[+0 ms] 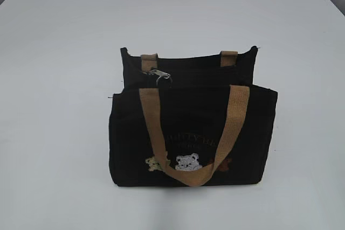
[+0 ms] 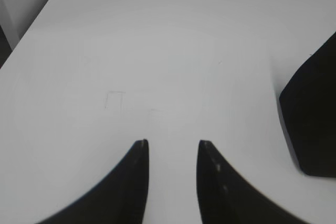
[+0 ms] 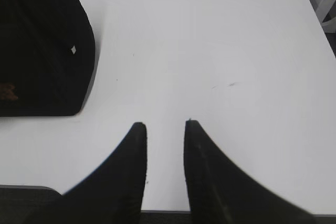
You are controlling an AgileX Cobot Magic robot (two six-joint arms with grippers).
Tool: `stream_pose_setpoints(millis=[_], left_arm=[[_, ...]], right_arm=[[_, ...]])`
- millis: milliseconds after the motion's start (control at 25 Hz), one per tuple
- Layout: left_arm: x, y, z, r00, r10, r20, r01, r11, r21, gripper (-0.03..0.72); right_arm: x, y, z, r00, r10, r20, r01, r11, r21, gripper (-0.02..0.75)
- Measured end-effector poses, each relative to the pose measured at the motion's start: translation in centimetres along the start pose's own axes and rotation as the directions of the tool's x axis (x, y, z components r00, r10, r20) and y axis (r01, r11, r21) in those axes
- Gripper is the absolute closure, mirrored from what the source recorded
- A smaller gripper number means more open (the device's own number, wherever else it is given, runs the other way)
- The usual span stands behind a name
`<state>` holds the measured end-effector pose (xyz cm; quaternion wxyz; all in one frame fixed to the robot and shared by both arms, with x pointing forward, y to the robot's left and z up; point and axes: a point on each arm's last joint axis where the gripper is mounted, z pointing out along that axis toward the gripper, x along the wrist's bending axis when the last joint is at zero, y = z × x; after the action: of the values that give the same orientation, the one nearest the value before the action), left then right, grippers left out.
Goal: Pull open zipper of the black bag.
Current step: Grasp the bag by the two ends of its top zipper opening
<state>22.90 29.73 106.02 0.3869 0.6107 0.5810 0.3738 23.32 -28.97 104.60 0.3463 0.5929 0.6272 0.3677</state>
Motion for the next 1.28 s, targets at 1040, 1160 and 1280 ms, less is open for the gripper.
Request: stream_pose_setpoints(millis=[1040, 1160, 1280], left_arm=[[0.00, 0.00, 0.00, 1.000, 0.000, 0.000, 0.000, 1.000, 0.000, 0.452], [-0.03, 0.00, 0.00, 1.000, 0.000, 0.006, 0.000, 1.000, 0.000, 0.452], [-0.16, 0.23, 0.41, 0.998, 0.001, 0.056, -0.002, 1.000, 0.028, 0.452]], right_arm=[[0.00, 0.00, 0.00, 1.000, 0.000, 0.000, 0.000, 1.000, 0.000, 0.536], [0.00, 0.00, 0.00, 1.000, 0.000, 0.000, 0.000, 1.000, 0.000, 0.536], [0.00, 0.00, 0.00, 1.000, 0.000, 0.000, 0.000, 1.000, 0.000, 0.536]])
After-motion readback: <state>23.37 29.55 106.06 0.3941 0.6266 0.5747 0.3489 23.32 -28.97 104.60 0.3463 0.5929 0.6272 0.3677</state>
